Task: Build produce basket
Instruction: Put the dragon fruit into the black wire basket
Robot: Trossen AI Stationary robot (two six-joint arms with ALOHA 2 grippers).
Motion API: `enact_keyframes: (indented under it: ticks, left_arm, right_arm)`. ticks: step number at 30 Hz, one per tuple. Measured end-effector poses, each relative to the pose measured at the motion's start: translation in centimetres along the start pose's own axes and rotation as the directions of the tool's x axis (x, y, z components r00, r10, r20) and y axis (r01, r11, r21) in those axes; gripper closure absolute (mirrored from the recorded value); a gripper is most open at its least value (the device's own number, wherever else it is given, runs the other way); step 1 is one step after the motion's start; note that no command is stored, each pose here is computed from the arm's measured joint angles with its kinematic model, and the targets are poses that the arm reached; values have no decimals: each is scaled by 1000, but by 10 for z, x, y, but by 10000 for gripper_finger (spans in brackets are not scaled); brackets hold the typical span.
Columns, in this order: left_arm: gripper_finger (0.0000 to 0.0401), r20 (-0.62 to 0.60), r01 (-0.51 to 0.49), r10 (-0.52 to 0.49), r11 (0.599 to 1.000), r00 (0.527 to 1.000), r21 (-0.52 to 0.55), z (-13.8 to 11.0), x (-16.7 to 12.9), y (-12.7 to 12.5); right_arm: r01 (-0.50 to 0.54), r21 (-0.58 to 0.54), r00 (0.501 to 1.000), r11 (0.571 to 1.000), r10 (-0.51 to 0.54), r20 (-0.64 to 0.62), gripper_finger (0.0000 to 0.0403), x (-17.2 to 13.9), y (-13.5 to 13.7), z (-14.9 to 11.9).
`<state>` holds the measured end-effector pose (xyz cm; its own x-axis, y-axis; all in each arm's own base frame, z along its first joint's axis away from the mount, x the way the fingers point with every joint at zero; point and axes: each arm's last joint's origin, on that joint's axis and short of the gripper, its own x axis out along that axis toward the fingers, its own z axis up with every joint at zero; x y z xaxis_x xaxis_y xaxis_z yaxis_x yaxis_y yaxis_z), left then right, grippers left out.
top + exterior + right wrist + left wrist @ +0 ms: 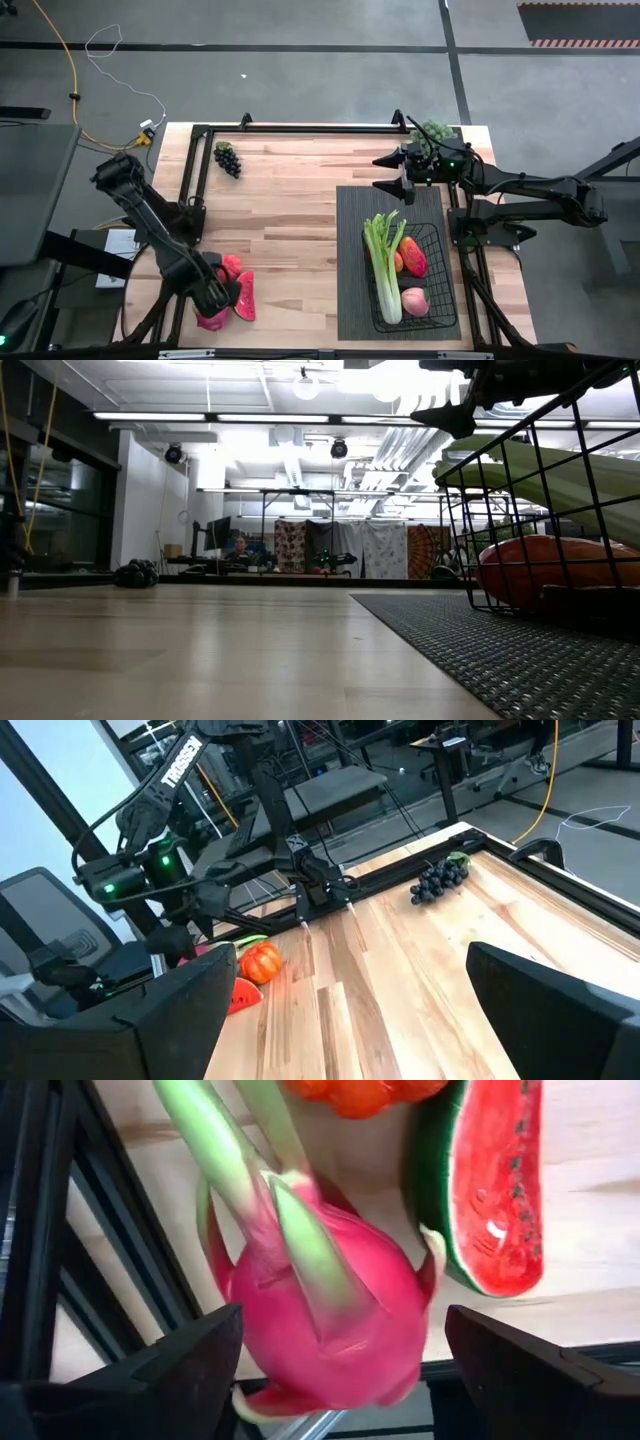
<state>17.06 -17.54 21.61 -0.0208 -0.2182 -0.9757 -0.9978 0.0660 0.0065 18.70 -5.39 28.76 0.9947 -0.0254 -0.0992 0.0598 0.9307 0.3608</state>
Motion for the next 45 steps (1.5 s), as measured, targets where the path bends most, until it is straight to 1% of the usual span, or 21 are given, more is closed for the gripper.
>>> enact_keyframes:
  ticks: [6, 13, 21, 25, 29, 33, 36, 40, 42, 45]
  left_arm:
    - [64, 4, -87, 87, 996, 996, -2, -4, 17, -3]
    - [64, 7, -115, 115, 993, 993, 3, -9, 34, -10]
    - [64, 48, -132, 132, 991, 990, 1, -8, 44, -13]
    - [64, 60, -141, 139, 990, 988, 31, -8, 47, -13]
    - [85, 64, -144, 137, 983, 988, 110, -8, 47, -13]
    - [133, 58, -138, 129, 976, 990, 171, -7, 41, -11]
    - [172, 39, -114, 108, 971, 993, 210, -4, 31, -9]
    - [205, -39, -17, 30, 951, 999, 310, -1, 4, -2]
    - [211, -94, 59, -24, 921, 995, 385, 1, -14, 4]
    - [210, -145, 192, -142, 877, 979, 441, 6, -47, 15]
  right_arm:
    - [0, 0, 1000, 1000, 0, -1, 18, 0, 0, 0]
    - [2, 2, 1000, 1000, -2, -5, 18, 0, 0, -1]
    - [4, 4, 1000, 1000, -4, -13, 18, 0, 0, -1]
    - [5, 4, 1000, 1000, -5, -13, 18, 0, -1, -1]
    - [5, 4, 1000, 1000, -5, -13, 18, 0, -1, -1]
    - [5, 4, 1000, 1000, -5, -13, 18, 0, -1, -1]
    - [5, 4, 1000, 1000, -5, -13, 18, 0, -1, -1]
    - [8, 4, 1000, 1000, -8, -12, 18, 0, -1, -1]
    - [8, 4, 1000, 1000, -8, -12, 18, 0, -1, -1]
    - [11, 5, 1000, 1000, -11, -12, 18, 0, -1, -1]
